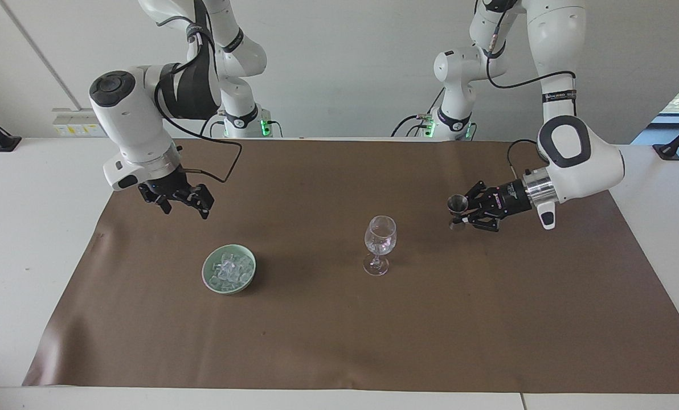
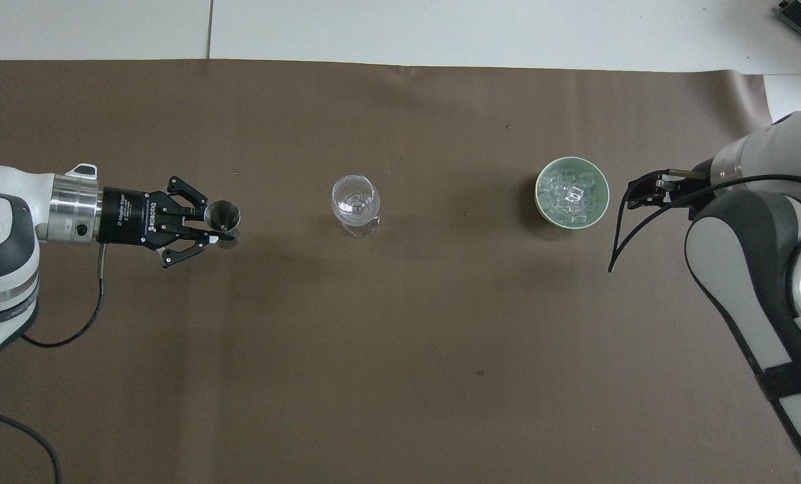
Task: Pour wine and add ice with both arms
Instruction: 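Set down the jigger with the left gripper while the right gripper grasps the bowl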
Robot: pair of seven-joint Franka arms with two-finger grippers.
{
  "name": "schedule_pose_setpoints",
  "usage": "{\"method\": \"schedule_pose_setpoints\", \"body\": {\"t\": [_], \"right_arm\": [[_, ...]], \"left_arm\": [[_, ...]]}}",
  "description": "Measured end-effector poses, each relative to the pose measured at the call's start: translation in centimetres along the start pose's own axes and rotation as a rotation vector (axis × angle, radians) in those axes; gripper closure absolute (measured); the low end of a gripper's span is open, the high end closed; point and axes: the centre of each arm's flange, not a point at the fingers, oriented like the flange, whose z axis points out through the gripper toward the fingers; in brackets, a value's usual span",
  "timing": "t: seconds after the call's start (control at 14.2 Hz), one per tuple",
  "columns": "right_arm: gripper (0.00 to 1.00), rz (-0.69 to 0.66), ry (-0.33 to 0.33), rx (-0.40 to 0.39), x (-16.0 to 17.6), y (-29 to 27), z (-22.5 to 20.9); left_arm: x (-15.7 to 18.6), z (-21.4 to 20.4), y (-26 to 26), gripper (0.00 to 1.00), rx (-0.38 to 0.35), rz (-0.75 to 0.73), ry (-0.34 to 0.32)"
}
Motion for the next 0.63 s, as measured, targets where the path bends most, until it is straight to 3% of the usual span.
{"method": "schedule_pose_setpoints", "body": {"t": [0.21,0.63], "right_arm": [[0.0,0.036,0.017,0.004,0.5,-1.2,1.8],[0.0,0.034,0.044,0.01,2.0,-3.3,6.8]], "left_arm": [[1.4,-0.9,0.6,0.79,-0.009,-0.034,-0.044],[7.6,-4.1,4.2,0.79,0.011,-0.104,-0.14]]}}
